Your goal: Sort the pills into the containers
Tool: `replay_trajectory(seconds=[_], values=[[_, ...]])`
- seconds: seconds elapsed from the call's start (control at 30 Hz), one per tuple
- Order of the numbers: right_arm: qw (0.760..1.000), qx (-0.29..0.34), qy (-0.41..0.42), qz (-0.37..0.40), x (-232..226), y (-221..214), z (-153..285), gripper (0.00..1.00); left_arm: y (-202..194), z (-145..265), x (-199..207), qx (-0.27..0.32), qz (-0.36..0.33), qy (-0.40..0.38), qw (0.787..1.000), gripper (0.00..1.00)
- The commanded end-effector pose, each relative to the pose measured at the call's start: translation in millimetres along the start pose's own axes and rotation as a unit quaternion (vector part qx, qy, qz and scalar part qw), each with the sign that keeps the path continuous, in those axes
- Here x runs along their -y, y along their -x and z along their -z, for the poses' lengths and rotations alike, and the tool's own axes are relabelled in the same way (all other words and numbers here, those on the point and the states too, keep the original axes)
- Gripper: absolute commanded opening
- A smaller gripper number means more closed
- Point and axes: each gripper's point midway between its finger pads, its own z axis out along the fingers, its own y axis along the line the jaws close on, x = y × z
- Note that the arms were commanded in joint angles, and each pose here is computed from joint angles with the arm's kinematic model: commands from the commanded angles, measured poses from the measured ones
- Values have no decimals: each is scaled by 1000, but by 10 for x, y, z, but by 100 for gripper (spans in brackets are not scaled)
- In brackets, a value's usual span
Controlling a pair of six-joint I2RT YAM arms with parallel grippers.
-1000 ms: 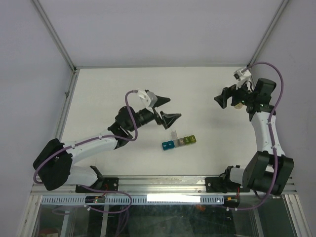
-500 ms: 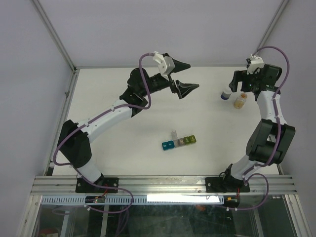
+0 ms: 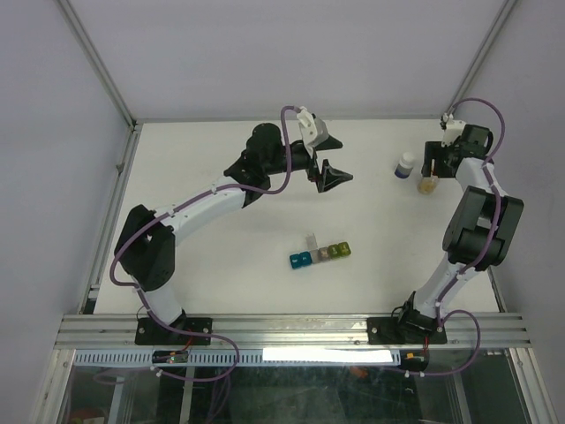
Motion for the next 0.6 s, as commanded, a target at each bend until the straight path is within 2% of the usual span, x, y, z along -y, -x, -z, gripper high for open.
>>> replay_trajectory(seconds=[0.0,0.23,0.33,0.4,0.57], values=[[999,12,-30,11,147,128,33,67,76,0,7,5,-21,-16,1000,99],[999,6,-35,22,154,68,74,46,5,-12,9,-4,-17,-21,1000,99],[999,7,-36,27,163,76,91,29,-13,-12,24,-7,-18,-24,1000,99],[999,5,-35,32,153,75,118,22,-31,-10,22,-9,-19,-25,999,99],[999,31,-4,44,-28,223,458,13,-81,5,5,-15,-19,-29,999,99]])
